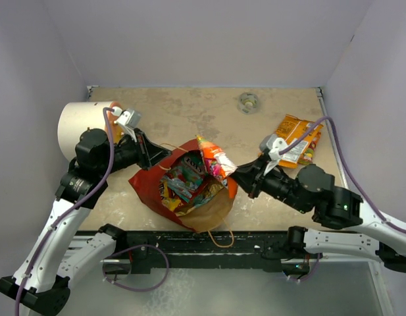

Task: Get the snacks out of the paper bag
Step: Take out the snack from the paper bag, then place the snack at the center of the board.

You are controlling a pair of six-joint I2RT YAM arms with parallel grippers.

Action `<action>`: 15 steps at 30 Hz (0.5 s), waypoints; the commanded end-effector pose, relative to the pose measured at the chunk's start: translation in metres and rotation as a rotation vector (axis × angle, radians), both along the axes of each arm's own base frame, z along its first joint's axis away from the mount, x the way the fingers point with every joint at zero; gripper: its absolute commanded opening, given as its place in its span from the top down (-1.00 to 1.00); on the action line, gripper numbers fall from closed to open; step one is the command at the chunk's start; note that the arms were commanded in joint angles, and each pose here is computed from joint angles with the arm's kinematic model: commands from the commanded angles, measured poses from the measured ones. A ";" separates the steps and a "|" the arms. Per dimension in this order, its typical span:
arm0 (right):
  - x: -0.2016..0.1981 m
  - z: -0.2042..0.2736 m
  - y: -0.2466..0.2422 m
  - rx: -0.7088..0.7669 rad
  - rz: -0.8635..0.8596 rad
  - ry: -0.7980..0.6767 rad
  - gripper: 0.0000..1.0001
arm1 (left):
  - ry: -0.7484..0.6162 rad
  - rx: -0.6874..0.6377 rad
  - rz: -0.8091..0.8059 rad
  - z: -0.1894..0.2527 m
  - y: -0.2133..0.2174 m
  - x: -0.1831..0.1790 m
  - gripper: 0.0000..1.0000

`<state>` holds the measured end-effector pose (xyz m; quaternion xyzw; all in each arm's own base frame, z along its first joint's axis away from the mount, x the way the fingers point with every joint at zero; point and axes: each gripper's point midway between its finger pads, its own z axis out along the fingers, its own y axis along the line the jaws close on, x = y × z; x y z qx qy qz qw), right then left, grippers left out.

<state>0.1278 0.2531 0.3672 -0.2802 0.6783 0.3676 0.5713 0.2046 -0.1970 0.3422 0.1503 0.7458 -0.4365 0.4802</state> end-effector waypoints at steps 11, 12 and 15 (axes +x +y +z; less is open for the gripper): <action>0.086 0.069 -0.042 0.025 -0.596 -0.114 1.00 | -0.027 -0.012 0.006 0.014 0.002 -0.003 1.00; 0.093 0.069 -0.041 0.010 -0.626 -0.113 1.00 | -0.028 -0.012 0.004 0.015 0.002 -0.003 1.00; 0.123 0.052 -0.047 -0.059 -0.693 -0.063 1.00 | -0.031 -0.008 -0.014 0.015 -0.001 -0.003 1.00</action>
